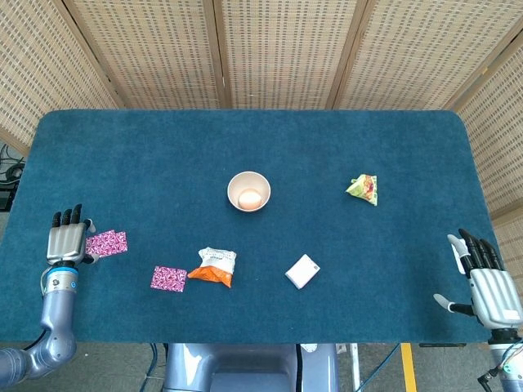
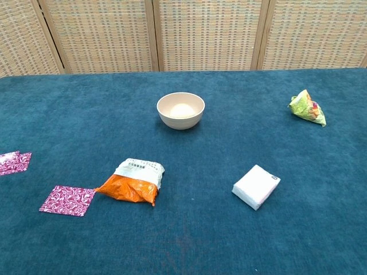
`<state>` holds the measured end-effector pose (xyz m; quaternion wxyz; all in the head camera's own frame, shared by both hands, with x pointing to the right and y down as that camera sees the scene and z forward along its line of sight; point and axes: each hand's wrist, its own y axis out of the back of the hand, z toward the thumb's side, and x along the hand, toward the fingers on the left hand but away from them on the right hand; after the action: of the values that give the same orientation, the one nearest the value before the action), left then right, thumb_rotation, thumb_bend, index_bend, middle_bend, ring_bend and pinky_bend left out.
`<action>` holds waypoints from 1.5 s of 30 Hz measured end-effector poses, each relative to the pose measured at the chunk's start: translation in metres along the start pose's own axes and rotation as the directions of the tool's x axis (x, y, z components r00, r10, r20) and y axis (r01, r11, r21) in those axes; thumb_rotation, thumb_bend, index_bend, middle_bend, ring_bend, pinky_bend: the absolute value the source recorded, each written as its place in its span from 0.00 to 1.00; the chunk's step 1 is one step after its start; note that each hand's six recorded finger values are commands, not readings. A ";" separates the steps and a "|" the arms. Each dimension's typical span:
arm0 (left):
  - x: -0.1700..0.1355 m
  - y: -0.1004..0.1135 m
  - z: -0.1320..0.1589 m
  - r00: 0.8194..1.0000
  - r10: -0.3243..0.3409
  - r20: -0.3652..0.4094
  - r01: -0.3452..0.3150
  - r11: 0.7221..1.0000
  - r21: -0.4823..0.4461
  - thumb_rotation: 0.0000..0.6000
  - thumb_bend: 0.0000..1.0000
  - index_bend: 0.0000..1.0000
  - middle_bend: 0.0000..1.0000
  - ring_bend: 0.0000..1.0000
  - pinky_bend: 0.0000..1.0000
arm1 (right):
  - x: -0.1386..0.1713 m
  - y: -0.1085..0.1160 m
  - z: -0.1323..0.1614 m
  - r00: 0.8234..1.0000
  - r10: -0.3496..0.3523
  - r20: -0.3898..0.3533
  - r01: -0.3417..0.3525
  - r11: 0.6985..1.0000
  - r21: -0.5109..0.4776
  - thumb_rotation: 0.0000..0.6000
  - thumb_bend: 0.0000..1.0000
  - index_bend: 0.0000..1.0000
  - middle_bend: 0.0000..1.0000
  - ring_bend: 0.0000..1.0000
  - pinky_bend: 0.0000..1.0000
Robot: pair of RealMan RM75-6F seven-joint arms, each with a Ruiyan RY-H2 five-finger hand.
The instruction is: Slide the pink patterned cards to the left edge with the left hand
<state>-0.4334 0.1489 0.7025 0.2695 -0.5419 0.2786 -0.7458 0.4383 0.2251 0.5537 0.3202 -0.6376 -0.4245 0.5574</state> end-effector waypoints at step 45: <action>-0.093 -0.024 0.147 0.896 -0.025 0.444 0.013 0.999 0.031 1.00 0.09 0.36 0.00 0.00 0.00 | 0.000 0.004 -0.004 1.000 -0.003 0.012 0.003 1.000 -0.017 1.00 0.05 0.00 0.00 0.00 0.00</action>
<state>-0.2704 0.2129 0.6965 0.3259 -0.6967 0.1942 -0.6088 0.4430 0.2239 0.5511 0.3130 -0.6363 -0.4320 0.5573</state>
